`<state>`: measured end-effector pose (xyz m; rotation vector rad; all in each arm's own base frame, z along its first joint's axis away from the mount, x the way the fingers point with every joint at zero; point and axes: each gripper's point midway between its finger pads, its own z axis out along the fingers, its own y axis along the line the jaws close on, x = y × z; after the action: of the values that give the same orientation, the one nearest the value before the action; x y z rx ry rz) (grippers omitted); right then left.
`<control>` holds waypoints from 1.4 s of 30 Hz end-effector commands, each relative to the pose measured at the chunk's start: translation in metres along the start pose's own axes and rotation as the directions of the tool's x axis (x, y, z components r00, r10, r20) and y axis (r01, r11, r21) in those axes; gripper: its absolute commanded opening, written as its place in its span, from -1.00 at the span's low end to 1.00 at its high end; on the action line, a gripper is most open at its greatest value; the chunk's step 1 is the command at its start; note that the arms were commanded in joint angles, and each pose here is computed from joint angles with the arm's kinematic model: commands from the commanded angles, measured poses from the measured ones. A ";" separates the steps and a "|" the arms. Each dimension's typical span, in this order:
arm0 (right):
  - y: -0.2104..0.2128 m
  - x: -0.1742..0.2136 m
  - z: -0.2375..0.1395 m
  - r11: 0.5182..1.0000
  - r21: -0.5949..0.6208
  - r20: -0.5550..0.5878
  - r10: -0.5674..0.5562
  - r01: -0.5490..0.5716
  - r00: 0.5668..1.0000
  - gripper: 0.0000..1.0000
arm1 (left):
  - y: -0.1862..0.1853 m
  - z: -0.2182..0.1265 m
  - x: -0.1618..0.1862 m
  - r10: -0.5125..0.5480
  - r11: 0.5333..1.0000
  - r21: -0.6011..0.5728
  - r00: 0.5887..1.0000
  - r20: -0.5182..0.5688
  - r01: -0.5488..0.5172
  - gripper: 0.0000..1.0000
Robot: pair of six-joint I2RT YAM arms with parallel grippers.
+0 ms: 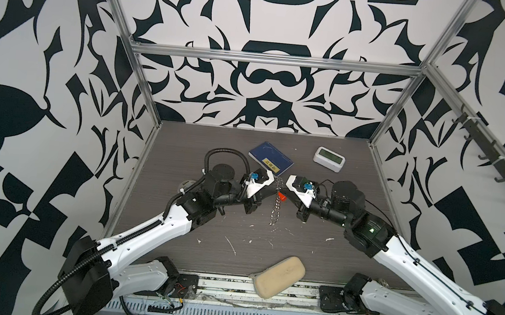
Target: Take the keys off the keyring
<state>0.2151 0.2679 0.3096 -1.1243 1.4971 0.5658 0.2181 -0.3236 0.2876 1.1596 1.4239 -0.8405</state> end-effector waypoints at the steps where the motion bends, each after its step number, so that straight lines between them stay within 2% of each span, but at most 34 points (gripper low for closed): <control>1: 0.001 -0.012 -0.012 1.000 0.008 0.044 -0.021 0.021 0.999 -1.00 | 0.008 -0.007 -0.014 0.041 0.998 -0.054 0.997 0.072 -0.037 -1.00; 9: 0.000 -0.003 -0.011 1.000 0.014 0.025 0.003 -0.003 1.000 -1.00 | -0.003 -0.012 -0.021 0.094 0.995 -0.027 0.981 0.167 -0.091 -1.00; 24: 0.003 0.015 -0.012 0.997 0.009 0.007 0.073 -0.073 0.997 -1.00 | -0.001 -0.028 -0.040 0.115 0.993 -0.046 0.938 0.327 -0.106 -1.00; 31: 0.003 0.023 -0.006 0.995 -0.002 -0.026 0.104 -0.105 0.994 -1.00 | 0.000 -0.030 -0.047 0.120 0.993 -0.037 0.931 0.344 -0.114 -1.00; 34: -0.001 0.026 -0.007 0.995 0.020 -0.047 0.094 -0.093 0.994 -0.84 | 0.000 -0.029 -0.049 0.124 0.992 -0.031 0.930 0.347 -0.121 -1.00; 39: -0.004 0.009 -0.015 0.998 0.032 -0.002 0.061 -0.061 0.998 -0.53 | 0.004 -0.030 -0.049 0.134 0.991 -0.022 0.926 0.354 -0.134 -1.00; 42: -0.004 0.004 -0.019 0.999 0.032 -0.004 0.037 -0.037 0.999 -0.46 | 0.005 -0.033 -0.048 0.159 0.986 -0.019 0.920 0.359 -0.163 -1.00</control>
<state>0.2112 0.2528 0.2842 -1.0901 1.5911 0.5893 0.2164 -0.3051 0.3097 1.0555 1.1416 -0.8974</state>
